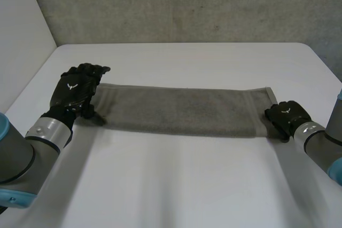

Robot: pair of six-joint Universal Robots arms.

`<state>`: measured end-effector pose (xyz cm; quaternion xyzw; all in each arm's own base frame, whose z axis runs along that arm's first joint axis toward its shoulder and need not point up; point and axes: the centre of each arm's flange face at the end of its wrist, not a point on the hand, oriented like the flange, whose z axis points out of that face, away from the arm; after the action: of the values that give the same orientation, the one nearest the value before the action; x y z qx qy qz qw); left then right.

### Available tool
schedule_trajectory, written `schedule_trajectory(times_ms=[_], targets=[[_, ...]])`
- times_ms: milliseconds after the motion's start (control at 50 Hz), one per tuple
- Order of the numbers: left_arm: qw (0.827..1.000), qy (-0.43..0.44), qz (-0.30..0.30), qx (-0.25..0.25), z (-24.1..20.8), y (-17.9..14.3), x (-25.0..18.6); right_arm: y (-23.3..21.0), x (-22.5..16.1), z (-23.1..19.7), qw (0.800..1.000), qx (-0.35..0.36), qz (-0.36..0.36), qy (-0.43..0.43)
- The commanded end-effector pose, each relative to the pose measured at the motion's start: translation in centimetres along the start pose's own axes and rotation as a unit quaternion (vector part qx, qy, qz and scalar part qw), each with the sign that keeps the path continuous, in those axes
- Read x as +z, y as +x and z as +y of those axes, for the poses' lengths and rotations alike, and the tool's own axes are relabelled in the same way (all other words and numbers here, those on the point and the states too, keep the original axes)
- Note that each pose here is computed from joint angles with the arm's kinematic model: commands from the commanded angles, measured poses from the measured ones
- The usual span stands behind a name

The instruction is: Fold the towel.

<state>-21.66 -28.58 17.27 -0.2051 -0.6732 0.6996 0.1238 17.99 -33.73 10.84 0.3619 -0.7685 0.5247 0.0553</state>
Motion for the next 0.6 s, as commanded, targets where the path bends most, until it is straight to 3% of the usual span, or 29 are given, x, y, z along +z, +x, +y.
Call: schedule_trajectory(times_ms=[20,220,480,600], targets=[[1.0,0.0,0.001,0.0,0.0,0.1,0.0,-0.1,0.2,-0.3,1.0,0.002,-0.007,0.01],[1.0,-0.001,0.0,0.0,0.1,0.0,0.0,0.7,0.7,0.1,1.0,0.014,0.001,0.012],[1.0,0.0,0.0,0.001,0.1,0.0,0.0,4.6,0.1,-0.8,0.997,0.046,0.053,0.029],[1.0,0.0,-0.001,0.001,0.0,0.0,0.0,8.6,0.1,-0.4,0.994,0.047,0.101,0.019]])
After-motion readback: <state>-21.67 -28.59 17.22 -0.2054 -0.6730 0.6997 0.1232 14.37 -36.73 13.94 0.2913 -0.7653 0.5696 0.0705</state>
